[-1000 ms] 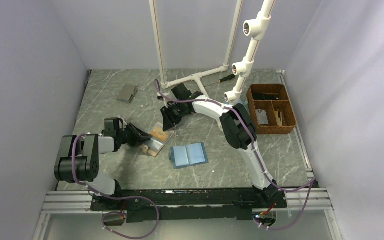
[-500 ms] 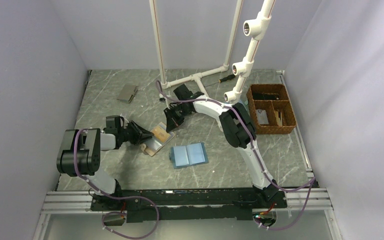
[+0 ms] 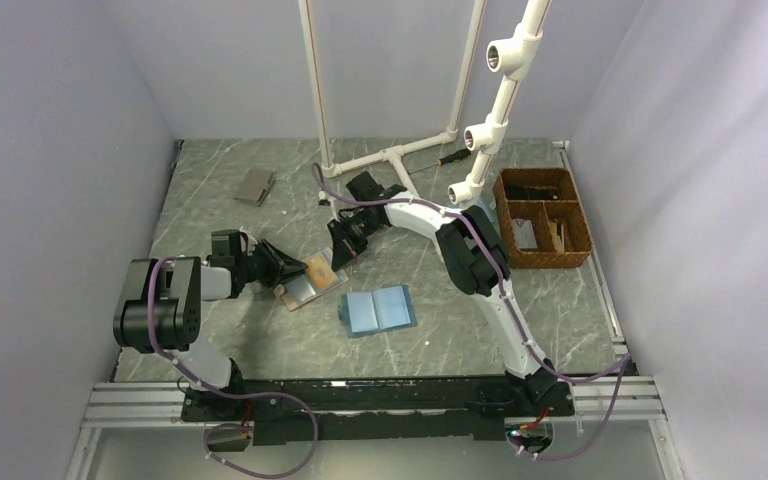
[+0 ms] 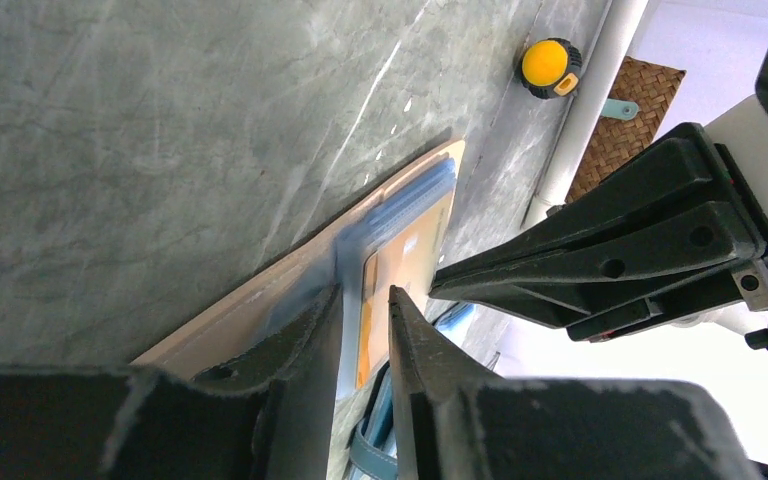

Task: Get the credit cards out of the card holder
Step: Open the card holder at the center of the board, then remove the credit card from the card holder.

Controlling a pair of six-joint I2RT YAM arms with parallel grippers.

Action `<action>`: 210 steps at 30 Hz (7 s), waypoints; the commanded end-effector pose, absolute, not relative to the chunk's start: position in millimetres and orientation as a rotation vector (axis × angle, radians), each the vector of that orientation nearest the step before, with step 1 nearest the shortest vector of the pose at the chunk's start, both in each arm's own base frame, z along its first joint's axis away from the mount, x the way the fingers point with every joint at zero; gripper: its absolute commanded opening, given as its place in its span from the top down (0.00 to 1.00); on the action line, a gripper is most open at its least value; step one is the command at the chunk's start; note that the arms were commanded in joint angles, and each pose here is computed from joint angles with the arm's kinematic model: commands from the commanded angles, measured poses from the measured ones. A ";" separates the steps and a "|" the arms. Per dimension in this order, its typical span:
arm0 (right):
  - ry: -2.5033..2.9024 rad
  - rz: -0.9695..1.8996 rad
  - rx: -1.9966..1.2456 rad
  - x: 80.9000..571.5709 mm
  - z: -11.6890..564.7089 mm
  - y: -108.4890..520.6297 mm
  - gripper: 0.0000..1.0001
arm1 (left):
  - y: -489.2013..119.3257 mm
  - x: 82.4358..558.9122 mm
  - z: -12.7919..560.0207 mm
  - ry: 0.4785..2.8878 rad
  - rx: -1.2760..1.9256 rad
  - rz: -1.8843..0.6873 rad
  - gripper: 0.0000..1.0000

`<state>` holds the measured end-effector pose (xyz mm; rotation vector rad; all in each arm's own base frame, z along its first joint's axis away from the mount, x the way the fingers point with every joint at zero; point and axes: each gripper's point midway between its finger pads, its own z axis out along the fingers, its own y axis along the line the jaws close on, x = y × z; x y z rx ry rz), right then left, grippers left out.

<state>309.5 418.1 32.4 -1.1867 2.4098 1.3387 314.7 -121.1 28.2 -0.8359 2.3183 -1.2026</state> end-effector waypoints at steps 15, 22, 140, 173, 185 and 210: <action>2.495 1.534 -1.113 289.5 29.3 434.4 0.98 | -141.4 310.4 41.2 2.352 -0.715 -1.218 0.73; 2.557 1.474 -1.043 301.1 17.8 427.0 0.98 | -140.9 308.2 42.4 2.359 -0.678 -1.200 1.00; 2.637 1.404 -1.156 266.6 -3.3 439.4 1.00 | -147.2 285.7 63.5 2.168 -0.737 -1.406 0.68; 2.584 1.377 -1.086 304.5 15.1 416.0 1.00 | -132.7 274.6 45.5 2.340 -0.560 -1.113 1.00; 2.547 1.388 -1.109 307.8 19.0 412.2 0.98 | -123.7 268.0 64.7 2.296 -0.557 -1.189 0.94; 2.653 1.325 -1.093 302.2 -7.7 408.9 1.00 | -149.6 262.4 8.4 2.488 -0.675 -1.209 0.57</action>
